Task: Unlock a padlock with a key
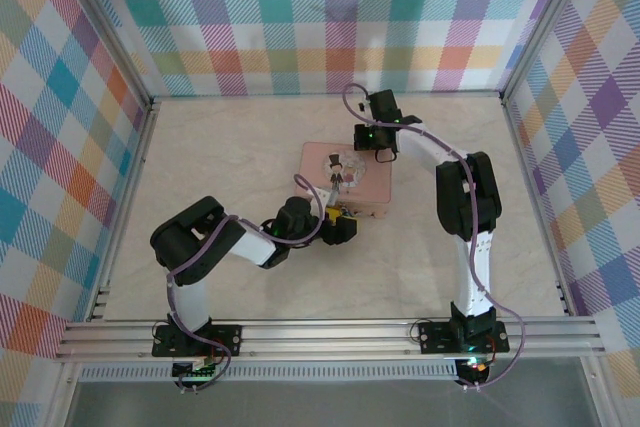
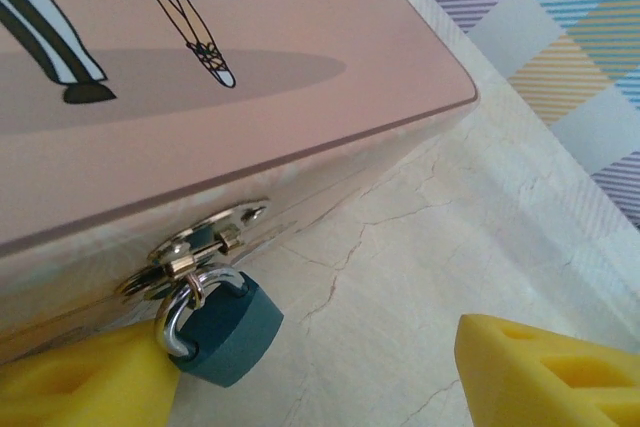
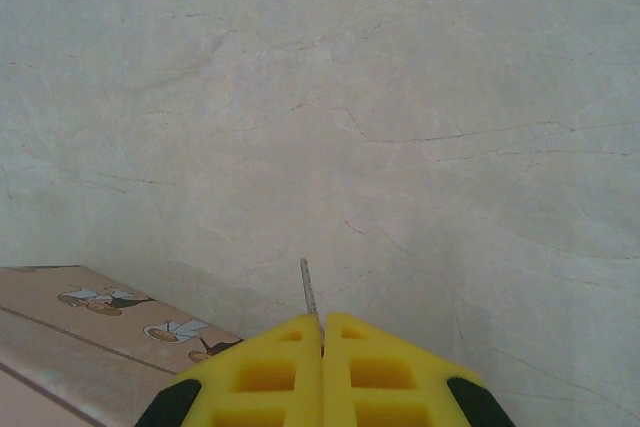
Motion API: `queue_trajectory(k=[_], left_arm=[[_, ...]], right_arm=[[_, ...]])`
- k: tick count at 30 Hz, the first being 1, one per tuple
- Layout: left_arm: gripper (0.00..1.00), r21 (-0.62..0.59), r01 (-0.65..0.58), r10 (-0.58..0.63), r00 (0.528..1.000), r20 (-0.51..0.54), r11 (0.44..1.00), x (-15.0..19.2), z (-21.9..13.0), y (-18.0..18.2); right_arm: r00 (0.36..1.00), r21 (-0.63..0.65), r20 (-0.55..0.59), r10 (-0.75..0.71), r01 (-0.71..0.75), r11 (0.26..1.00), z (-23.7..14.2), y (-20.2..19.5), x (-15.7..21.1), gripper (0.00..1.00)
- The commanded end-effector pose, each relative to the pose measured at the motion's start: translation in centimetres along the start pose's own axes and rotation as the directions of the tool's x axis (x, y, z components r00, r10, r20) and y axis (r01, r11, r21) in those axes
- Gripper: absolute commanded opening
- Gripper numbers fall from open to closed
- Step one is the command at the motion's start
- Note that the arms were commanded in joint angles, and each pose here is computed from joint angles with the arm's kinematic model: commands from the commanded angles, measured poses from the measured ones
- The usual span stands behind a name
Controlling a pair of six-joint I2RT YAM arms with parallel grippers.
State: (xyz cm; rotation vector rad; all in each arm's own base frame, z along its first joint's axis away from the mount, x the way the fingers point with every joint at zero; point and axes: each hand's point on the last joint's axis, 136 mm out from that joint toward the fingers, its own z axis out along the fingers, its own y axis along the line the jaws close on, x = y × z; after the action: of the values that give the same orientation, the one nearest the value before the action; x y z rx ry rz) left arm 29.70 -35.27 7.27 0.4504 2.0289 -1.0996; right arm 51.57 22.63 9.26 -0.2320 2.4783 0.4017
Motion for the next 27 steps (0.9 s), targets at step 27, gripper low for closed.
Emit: queue_trajectory(k=[27], left_arm=[[0.79, 0.012, 0.038, -0.039, 0.994, 0.101, 0.999, -1.9, -0.3, 1.0]], right_arm=[[0.996, -0.024, -0.085, -0.009, 0.007, 1.000, -1.0, 1.1, 1.9, 0.00]])
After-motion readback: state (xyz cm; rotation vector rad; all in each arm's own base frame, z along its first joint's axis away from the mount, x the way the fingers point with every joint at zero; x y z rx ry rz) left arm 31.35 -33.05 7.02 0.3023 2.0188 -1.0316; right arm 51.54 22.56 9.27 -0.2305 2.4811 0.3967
